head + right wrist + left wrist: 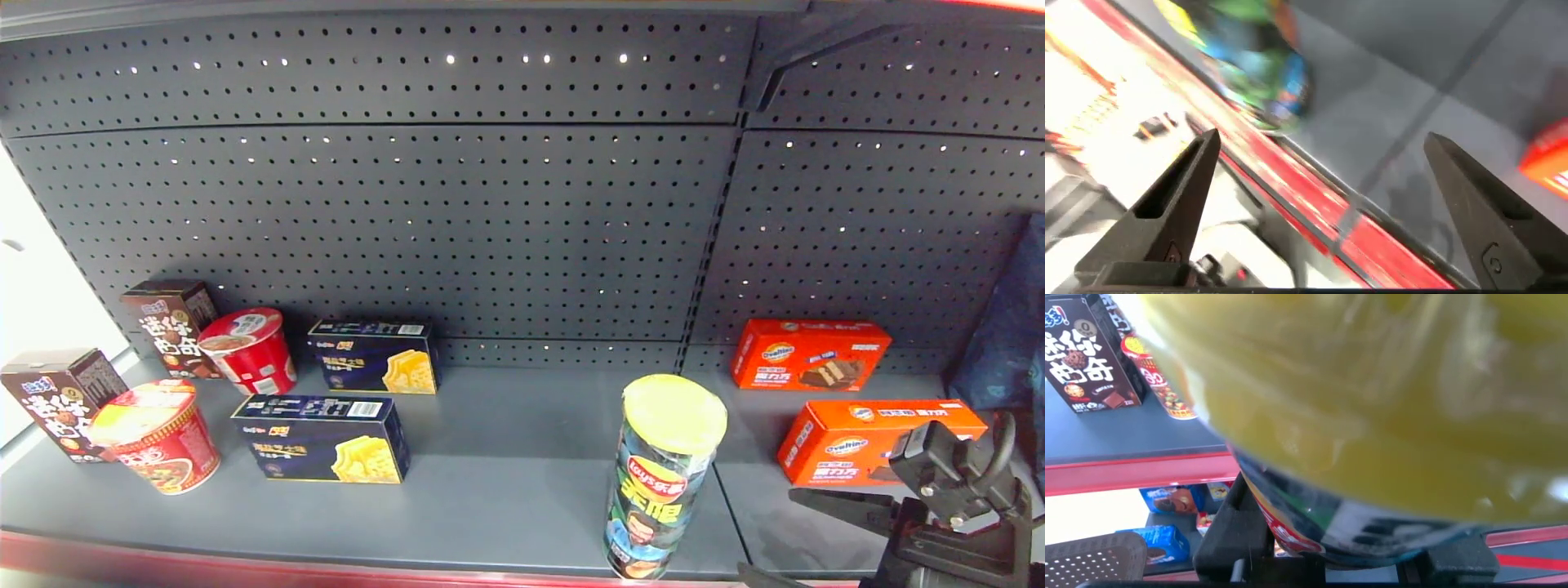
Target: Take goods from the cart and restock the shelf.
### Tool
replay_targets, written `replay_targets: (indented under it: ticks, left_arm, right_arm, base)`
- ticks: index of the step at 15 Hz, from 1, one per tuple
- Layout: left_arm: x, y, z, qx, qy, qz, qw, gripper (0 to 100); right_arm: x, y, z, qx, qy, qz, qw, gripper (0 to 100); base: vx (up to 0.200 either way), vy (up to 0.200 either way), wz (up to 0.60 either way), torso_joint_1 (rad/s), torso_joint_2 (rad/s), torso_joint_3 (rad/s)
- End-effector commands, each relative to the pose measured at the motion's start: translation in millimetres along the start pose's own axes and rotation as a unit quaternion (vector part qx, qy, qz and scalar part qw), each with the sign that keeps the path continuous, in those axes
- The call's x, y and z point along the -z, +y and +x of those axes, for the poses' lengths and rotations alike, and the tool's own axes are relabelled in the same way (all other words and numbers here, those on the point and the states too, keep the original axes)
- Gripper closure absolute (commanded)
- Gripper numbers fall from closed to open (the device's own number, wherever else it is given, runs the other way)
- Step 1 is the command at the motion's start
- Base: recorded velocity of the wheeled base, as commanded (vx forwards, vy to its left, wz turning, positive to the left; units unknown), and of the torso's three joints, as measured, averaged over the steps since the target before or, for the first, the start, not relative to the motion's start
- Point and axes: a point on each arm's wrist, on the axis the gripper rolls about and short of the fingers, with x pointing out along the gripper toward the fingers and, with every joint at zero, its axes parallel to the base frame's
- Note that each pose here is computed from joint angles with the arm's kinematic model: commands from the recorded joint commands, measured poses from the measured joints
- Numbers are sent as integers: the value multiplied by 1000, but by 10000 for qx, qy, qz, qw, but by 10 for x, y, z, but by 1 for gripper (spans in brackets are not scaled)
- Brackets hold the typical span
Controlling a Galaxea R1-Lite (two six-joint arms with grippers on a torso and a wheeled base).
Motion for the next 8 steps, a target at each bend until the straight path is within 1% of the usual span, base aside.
replay_targets:
  ticks: [1, 4, 8]
  left_arm:
    - [-1, 0, 1, -11, 5, -1, 10000, 100]
    - [-3, 1, 1, -34, -4, -1, 10000, 100]
    - [1, 1, 3, -27, 4, -9, 10000, 100]
  right_arm:
    - [-77, 50, 69, -159, -35, -31, 9999, 0]
    - [-108, 42, 249, -157, 172, -24, 9997, 0]
    - [-69, 34, 420, -159, 470, -20, 9988, 0]
  base:
    - [0, 0, 0, 0, 0, 0]
    - [0, 0, 0, 0, 0, 0]
    - [0, 0, 0, 0, 0, 0]
